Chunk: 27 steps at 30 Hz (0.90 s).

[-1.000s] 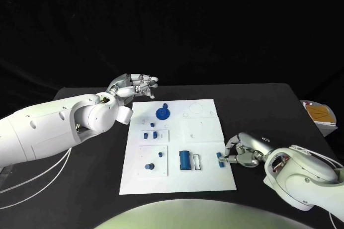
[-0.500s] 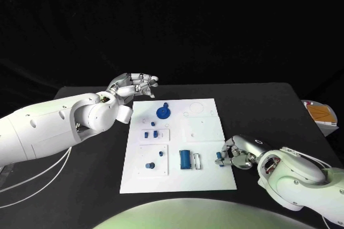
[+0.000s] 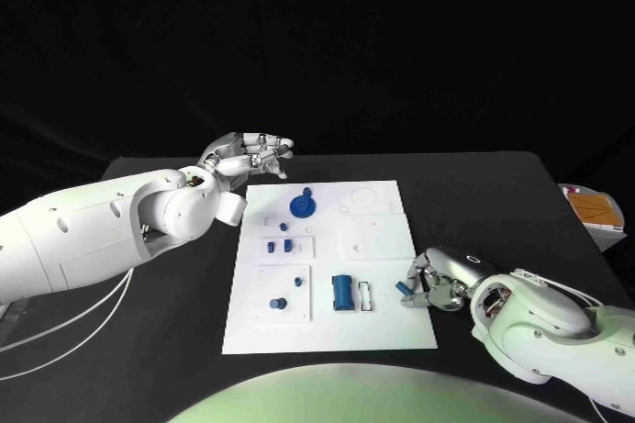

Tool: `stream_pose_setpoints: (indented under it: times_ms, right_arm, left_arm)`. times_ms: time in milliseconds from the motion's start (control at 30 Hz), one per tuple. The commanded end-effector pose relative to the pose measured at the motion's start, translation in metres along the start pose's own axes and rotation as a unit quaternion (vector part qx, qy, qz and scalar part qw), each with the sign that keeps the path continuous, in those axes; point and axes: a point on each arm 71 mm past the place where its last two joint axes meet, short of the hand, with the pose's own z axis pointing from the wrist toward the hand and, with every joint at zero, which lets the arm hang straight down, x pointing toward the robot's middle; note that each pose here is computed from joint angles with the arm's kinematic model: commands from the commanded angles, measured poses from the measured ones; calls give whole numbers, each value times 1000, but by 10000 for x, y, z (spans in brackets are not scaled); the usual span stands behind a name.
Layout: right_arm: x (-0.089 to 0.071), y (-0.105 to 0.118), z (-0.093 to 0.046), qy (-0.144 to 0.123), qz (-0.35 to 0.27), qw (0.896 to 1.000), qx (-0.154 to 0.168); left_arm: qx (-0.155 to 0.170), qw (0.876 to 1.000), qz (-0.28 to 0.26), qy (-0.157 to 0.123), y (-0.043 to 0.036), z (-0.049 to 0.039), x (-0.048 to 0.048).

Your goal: Assemble the parts on the task board

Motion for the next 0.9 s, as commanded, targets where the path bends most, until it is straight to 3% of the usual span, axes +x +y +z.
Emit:
stream_pose_setpoints:
  times_ms: [33, 900]
  right_arm:
    - [120, -25, -2, 30, -23, 999, 10]
    - [28, 221, -123, 10, 40, 999, -14]
  left_arm:
    - [5, 1000, -5, 8, -12, 1, 21]
    - [3, 1000, -5, 9, -10, -2, 26]
